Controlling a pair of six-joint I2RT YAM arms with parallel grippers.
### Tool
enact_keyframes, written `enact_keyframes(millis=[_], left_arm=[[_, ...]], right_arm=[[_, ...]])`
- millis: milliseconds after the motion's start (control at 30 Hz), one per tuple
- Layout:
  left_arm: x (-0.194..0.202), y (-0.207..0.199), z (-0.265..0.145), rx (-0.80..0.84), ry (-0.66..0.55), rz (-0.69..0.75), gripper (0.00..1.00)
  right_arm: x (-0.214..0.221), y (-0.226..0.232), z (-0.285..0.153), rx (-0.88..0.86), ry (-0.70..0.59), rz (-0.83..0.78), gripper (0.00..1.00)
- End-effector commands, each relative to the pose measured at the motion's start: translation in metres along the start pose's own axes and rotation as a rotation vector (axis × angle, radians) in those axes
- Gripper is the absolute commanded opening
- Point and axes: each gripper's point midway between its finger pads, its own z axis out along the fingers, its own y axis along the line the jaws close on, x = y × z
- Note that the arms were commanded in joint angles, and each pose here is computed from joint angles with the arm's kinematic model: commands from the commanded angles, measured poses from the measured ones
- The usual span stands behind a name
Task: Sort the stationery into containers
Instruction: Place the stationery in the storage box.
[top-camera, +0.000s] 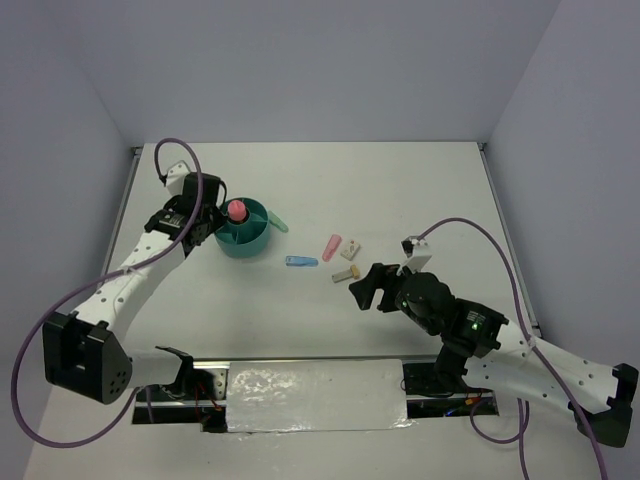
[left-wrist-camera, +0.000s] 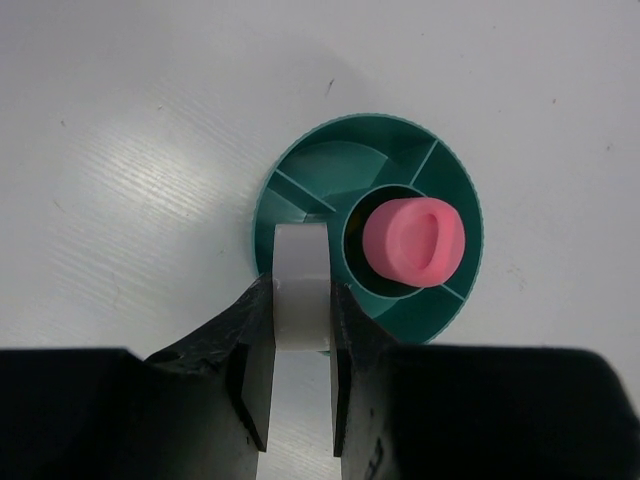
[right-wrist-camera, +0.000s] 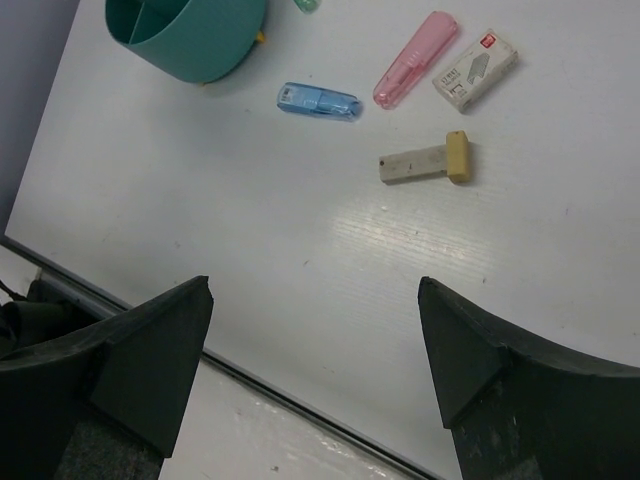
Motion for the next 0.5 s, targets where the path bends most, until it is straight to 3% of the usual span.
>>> enact_keyframes(millis=[0, 167, 467], left_arm=[[-0.024, -0.018, 0.005, 0.057, -0.073, -0.015, 0.08], [-0.032, -0.028, 0.025, 0.117, -0.058, 0.149, 0.09], [-0.085, -0.011, 0.03, 0.118, -0.086, 0.248, 0.01]], right_arm=[[0.0, -0.003, 0.002, 0.009, -0.01, -0.024, 0.91], [0.003, -0.002, 0.005, 0.001, -0.001, -0.055, 0.92], [0.004, 0.002, -0.001, -0.041, 0.012, -0.086, 0.92]])
